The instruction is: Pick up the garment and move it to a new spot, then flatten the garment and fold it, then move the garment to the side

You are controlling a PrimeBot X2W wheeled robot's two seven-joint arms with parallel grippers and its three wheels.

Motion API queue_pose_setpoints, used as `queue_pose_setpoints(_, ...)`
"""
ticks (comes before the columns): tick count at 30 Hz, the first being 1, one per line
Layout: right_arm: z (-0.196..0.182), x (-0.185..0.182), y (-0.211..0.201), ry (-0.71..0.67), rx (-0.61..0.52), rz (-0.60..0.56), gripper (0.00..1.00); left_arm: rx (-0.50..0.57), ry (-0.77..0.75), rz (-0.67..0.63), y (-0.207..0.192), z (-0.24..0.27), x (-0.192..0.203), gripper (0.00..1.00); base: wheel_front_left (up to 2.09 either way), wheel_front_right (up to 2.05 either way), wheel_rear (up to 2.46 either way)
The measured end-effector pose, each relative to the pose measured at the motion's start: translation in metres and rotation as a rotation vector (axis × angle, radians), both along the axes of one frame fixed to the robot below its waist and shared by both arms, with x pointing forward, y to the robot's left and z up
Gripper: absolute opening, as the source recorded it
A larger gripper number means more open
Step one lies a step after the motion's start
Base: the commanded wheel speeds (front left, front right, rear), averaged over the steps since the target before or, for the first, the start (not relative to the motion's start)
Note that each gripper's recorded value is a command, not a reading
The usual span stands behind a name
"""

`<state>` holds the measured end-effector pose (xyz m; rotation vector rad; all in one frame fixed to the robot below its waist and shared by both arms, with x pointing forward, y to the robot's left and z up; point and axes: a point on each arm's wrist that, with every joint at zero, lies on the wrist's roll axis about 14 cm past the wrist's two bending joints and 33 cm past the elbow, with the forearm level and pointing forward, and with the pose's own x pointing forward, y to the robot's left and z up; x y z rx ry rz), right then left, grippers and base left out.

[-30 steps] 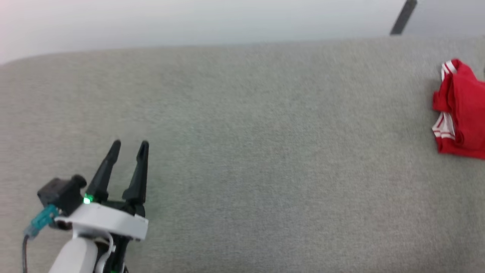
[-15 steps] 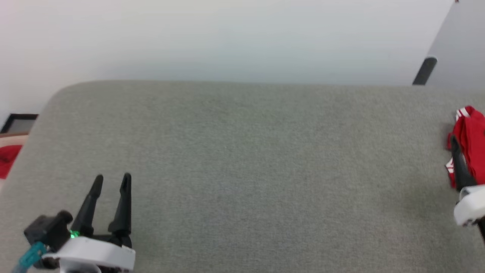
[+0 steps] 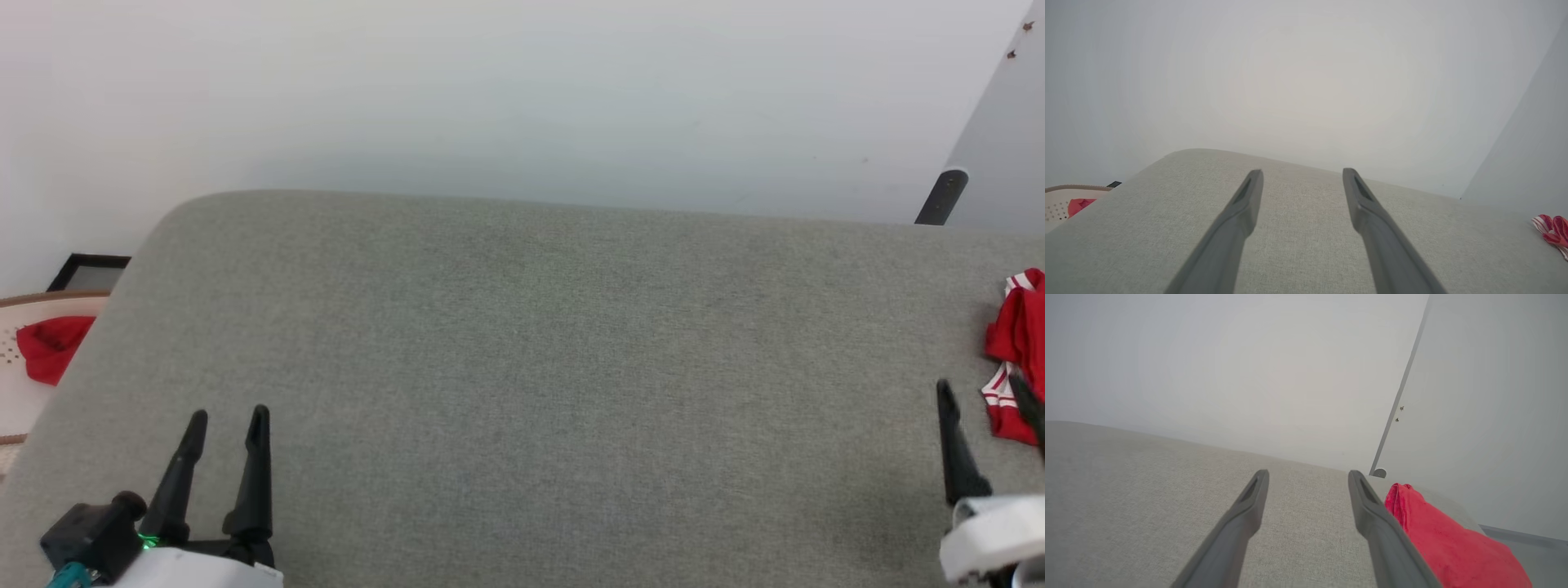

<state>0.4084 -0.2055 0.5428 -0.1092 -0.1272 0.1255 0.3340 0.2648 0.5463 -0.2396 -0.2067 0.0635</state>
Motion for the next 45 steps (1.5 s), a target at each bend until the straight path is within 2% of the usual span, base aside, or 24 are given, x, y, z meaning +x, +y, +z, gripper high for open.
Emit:
queue_pose_setpoints(15, -0.020, -0.034, 0.020, 0.046, 0.036, -0.002, 1.00, 0.014, 0.020, -0.010, -0.003, -0.006, -0.002, 1.00, 0.00, 0.00, 0.00)
queue_pose_setpoints(30, -0.021, -0.039, 0.017, 0.040, 0.042, -0.011, 1.00, 0.015, 0.074, -0.047, -0.014, -0.023, 0.001, 1.00, 0.00, 0.00, 0.00)
queue_pose_setpoints(31, -0.022, -0.039, 0.017, 0.043, 0.043, -0.012, 0.00, 0.014, 0.078, -0.047, -0.014, -0.024, 0.001, 0.00, 0.00, 0.00, 0.00)
queue_pose_setpoints(36, -0.040, -0.041, 0.018, 0.105, 0.068, -0.022, 0.00, -0.034, 0.141, -0.046, -0.021, -0.047, -0.005, 0.00, 0.00, 0.00, 0.00)
queue_pose_setpoints(45, -0.047, -0.042, 0.012, 0.151, 0.256, -0.056, 0.00, -0.187, 0.161, -0.032, -0.020, -0.052, -0.002, 0.00, 0.00, 0.00, 0.00)
